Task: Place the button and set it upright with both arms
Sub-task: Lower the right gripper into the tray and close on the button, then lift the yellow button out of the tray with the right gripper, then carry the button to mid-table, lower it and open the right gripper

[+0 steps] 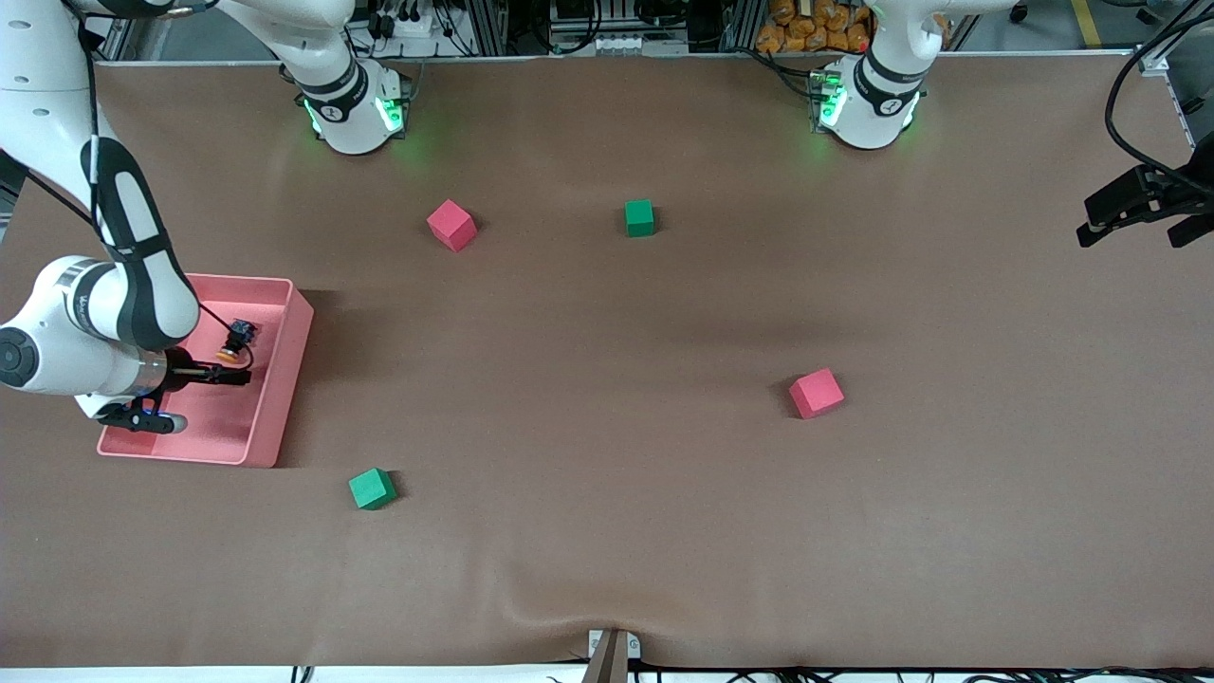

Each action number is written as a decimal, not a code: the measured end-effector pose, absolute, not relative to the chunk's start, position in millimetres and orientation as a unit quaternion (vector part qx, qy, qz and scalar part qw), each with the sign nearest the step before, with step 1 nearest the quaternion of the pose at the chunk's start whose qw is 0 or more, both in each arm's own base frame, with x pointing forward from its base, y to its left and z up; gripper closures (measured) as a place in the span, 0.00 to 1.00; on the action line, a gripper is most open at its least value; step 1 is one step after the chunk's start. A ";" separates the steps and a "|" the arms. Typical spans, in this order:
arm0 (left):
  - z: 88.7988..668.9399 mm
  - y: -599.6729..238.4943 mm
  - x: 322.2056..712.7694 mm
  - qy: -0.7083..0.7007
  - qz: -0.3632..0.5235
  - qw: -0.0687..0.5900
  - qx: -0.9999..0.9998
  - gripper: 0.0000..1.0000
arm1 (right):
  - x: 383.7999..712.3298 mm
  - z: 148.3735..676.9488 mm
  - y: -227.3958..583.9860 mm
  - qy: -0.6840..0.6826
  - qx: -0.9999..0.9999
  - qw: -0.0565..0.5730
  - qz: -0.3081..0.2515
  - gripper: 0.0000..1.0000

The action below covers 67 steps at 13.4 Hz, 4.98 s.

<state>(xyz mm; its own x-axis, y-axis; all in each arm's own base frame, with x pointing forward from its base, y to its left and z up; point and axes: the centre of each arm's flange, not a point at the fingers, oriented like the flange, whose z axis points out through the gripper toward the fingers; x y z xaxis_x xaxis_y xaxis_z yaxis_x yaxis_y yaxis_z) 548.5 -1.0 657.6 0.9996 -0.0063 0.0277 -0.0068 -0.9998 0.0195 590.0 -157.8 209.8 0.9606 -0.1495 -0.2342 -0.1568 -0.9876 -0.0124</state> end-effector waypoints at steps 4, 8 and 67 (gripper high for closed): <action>657.7 -1.6 548.5 -0.004 0.014 0.010 1.000 0.00 | 575.5 229.4 -158.1 0.070 -0.991 0.003 0.113 0.00; 657.7 -2.0 548.5 -0.004 0.014 0.010 1.000 0.00 | 544.8 219.2 -154.1 0.070 -0.994 -0.004 0.083 0.00; 640.4 -11.0 558.3 -0.011 -0.002 0.009 1.000 0.00 | 617.3 260.2 460.5 -0.042 -0.995 0.079 0.032 0.67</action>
